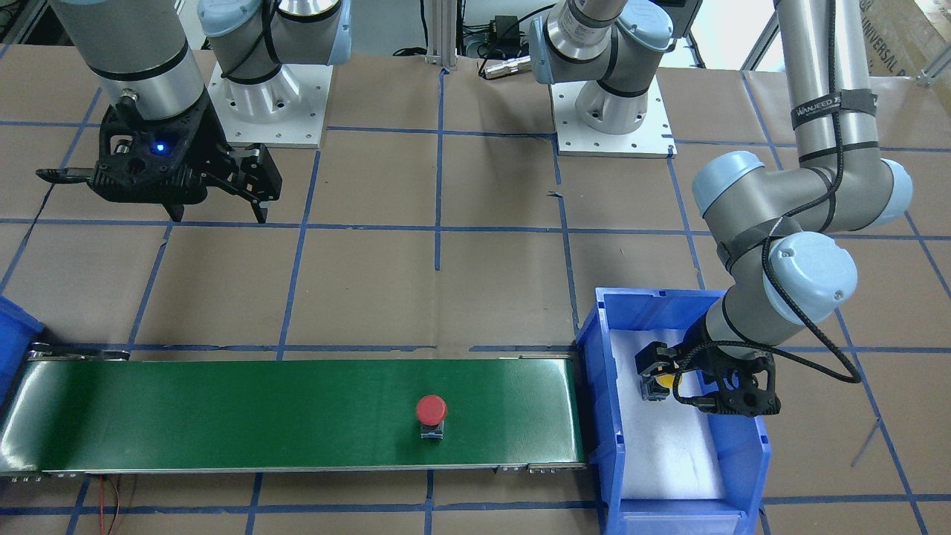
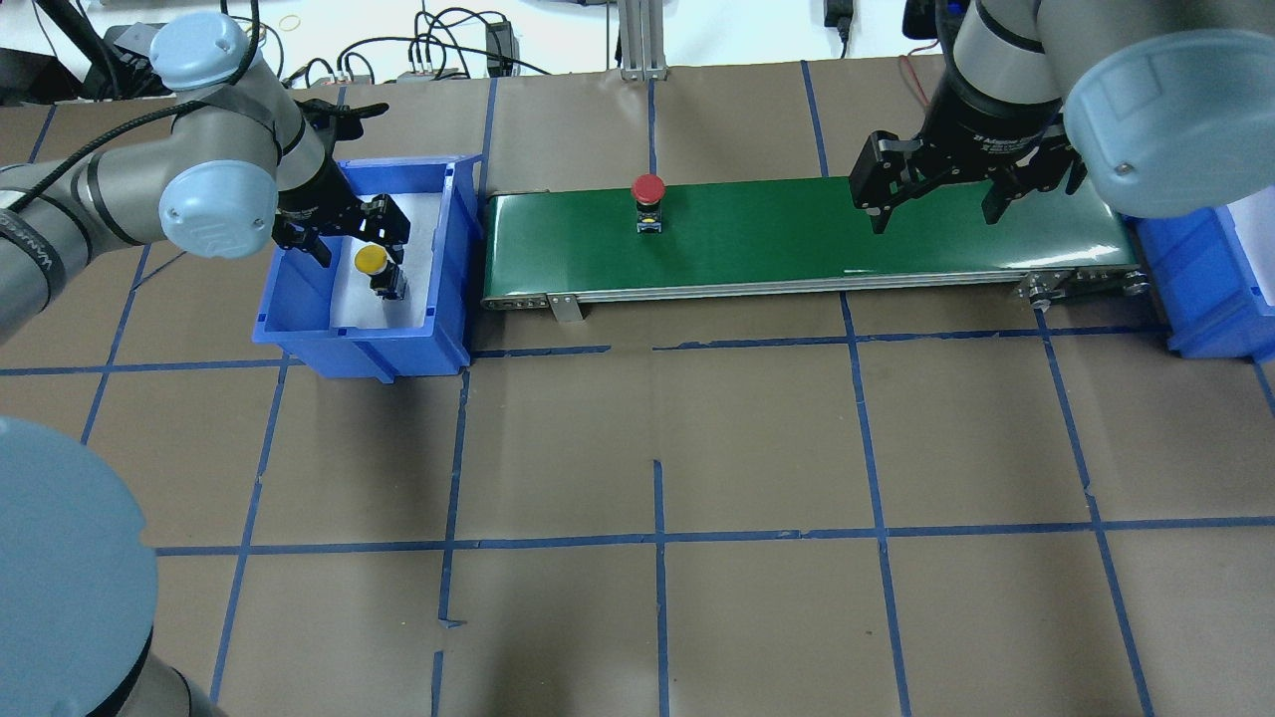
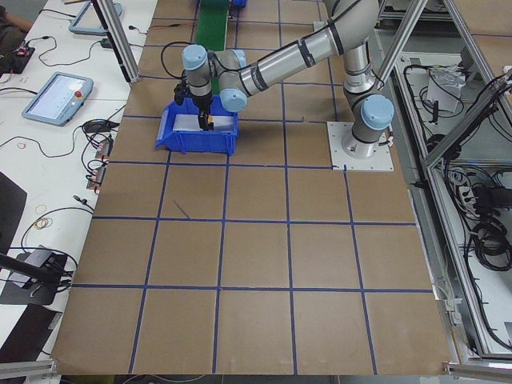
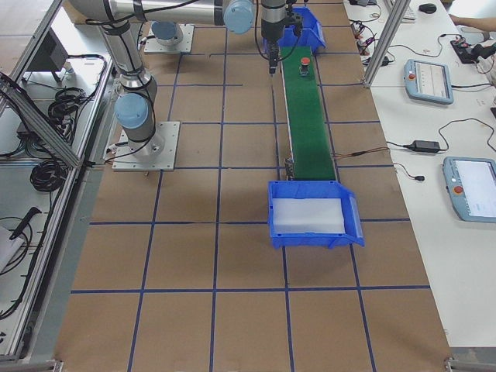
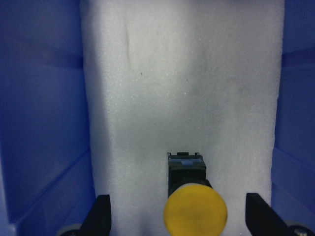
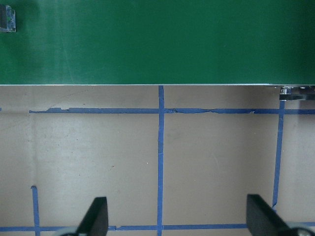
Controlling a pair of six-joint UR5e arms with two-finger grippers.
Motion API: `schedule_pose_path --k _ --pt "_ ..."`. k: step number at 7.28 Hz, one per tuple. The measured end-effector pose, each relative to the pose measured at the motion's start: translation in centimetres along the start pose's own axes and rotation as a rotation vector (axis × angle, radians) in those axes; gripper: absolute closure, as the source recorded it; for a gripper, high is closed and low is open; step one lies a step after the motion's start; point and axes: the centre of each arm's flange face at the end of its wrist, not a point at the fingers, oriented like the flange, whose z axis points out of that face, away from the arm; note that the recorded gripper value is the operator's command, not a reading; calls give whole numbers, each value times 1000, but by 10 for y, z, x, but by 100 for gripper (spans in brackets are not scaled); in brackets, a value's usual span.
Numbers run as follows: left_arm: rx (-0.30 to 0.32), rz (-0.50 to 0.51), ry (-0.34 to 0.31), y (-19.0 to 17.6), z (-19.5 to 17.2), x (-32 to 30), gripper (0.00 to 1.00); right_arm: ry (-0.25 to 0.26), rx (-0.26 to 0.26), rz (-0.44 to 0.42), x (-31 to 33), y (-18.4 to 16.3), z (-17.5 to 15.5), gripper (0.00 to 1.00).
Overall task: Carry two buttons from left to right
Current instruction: 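Lower the left gripper onto the yellow button and close on it, then lift the yellow button and carry it with the left gripper onto the conveyor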
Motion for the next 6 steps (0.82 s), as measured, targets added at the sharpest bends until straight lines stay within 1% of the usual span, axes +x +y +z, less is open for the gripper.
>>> schedule_pose_path --k 1,2,3,4,5,6 --pt "3 -10 1 -1 -1 0 81 -1 -1 1 0 0 0 0" --pt "4 -17 2 -2 -1 1 86 -1 -3 1 1 0 0 0" --pt "9 -27 2 -3 -4 4 87 -2 -5 2 1 1 0 0" --pt "25 -36 1 -5 -14 6 87 -2 -7 2 0 1 1 0" --pt "38 -38 -2 -8 -34 9 87 -2 -8 1 0 1 1 0" --pt "37 -36 -4 -6 -65 14 87 -1 -9 0 -1 1 1 0"
